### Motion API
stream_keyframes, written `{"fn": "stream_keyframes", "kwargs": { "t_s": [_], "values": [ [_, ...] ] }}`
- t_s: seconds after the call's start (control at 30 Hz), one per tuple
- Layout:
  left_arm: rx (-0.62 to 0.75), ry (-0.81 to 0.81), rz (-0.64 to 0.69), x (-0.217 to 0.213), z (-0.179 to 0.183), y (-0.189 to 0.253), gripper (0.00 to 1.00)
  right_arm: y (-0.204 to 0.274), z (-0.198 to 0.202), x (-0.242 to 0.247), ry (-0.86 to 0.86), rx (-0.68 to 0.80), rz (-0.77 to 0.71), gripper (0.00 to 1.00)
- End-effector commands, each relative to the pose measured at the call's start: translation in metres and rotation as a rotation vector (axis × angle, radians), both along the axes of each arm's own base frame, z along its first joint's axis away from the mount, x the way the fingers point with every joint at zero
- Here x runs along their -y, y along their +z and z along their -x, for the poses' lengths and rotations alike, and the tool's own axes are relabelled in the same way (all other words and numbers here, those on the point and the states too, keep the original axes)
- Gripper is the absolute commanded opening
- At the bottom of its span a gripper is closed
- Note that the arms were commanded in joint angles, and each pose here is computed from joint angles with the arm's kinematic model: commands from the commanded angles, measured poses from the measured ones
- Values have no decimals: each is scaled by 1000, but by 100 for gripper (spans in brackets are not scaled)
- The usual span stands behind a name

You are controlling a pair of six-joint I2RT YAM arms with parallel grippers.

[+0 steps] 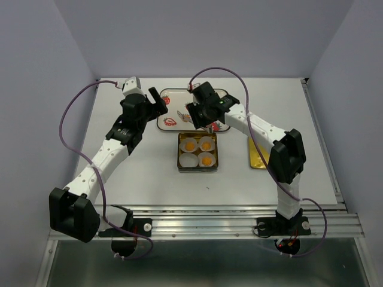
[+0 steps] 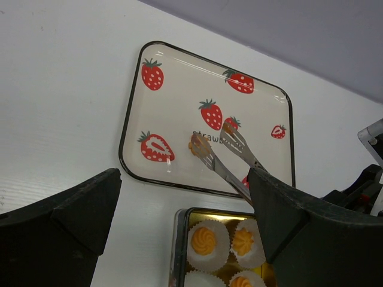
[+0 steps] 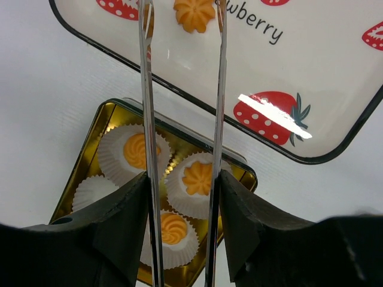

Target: Pack the cookies

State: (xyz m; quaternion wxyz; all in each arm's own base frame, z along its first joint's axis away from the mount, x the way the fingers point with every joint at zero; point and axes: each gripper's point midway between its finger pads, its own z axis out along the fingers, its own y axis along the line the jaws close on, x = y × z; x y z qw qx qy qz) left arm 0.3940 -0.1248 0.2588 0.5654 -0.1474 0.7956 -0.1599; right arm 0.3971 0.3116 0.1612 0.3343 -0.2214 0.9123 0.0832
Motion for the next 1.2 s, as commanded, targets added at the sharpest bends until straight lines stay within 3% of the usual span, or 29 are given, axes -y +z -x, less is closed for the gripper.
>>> {"fn": "stream_keyframes", "kwargs": {
  "t_s": [0.0,0.77,1.17],
  "values": [
    [51,16,-5,-5,2,17,99,26,-17,-6,-5,81,-31,54],
    [42,29,-20,-7,1,13,99,-16,-22,-1,-31,-12,23,55],
    [45,30,-20,-7,0,15,99,-15,-17,-7,-7,-37,-6,49]
  ]
}}
